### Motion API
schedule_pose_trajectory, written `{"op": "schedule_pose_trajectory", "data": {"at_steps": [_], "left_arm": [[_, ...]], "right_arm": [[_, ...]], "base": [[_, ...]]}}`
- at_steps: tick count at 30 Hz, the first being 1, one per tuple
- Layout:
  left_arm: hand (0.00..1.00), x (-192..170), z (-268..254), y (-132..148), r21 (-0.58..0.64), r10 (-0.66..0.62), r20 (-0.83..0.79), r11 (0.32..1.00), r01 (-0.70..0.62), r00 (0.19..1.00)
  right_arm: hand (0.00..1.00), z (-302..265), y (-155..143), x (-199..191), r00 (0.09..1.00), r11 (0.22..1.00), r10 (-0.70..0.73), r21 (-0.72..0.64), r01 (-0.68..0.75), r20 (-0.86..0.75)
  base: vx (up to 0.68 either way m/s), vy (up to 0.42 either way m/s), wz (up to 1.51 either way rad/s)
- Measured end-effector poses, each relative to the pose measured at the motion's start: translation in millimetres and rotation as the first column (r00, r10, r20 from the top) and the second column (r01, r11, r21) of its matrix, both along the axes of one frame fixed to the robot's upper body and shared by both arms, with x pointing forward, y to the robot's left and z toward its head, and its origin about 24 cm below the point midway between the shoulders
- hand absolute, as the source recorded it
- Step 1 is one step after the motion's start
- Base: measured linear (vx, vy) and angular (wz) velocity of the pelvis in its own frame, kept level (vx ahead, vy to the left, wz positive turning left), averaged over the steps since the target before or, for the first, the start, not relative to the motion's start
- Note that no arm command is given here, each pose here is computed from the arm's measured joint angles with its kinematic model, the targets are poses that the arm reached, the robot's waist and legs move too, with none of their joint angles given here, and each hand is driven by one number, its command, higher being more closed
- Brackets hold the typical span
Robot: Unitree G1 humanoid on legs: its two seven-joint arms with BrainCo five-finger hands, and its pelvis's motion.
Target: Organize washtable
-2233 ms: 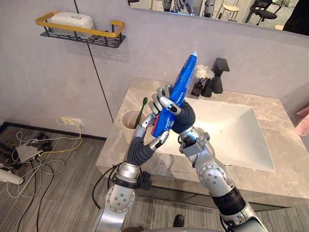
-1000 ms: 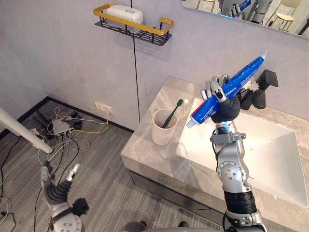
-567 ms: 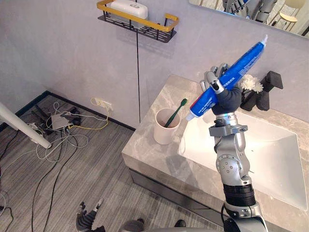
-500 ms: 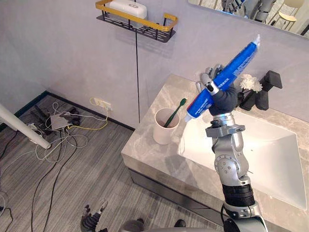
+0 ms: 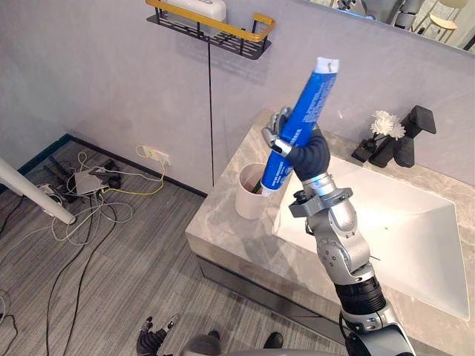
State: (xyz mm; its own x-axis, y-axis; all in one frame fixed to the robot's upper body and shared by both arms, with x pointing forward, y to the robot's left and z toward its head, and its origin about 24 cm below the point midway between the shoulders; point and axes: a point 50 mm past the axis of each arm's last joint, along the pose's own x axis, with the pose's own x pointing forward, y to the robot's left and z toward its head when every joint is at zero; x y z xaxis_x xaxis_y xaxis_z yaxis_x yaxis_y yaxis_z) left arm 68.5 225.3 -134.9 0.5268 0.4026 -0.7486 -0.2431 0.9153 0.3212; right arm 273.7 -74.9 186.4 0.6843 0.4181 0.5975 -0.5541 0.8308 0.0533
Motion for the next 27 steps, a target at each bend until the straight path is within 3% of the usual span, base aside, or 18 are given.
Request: {"op": "schedule_pose_trajectory", "data": {"at_steps": [9, 27], "left_arm": [[0.00, -0.6, -2.7, -0.5, 0.016, -0.108, -0.039, 0.994, 0.109, 0.993], [0.00, -2.8, -4.9, -2.4, 0.013, -0.137, -0.059, 0.990, 0.138, 0.989]], "right_arm": [[1.00, -5.1, 6.3, 8.2, 0.999, 0.991, -0.049, -0.127, 0.050, 0.011], [1.00, 0.0, 10.0, 14.5, 0.998, 0.990, -0.061, -0.123, 0.064, 0.031]], "base": [[0.00, 0.000, 0.00], [0.00, 0.000, 0.01]]}}
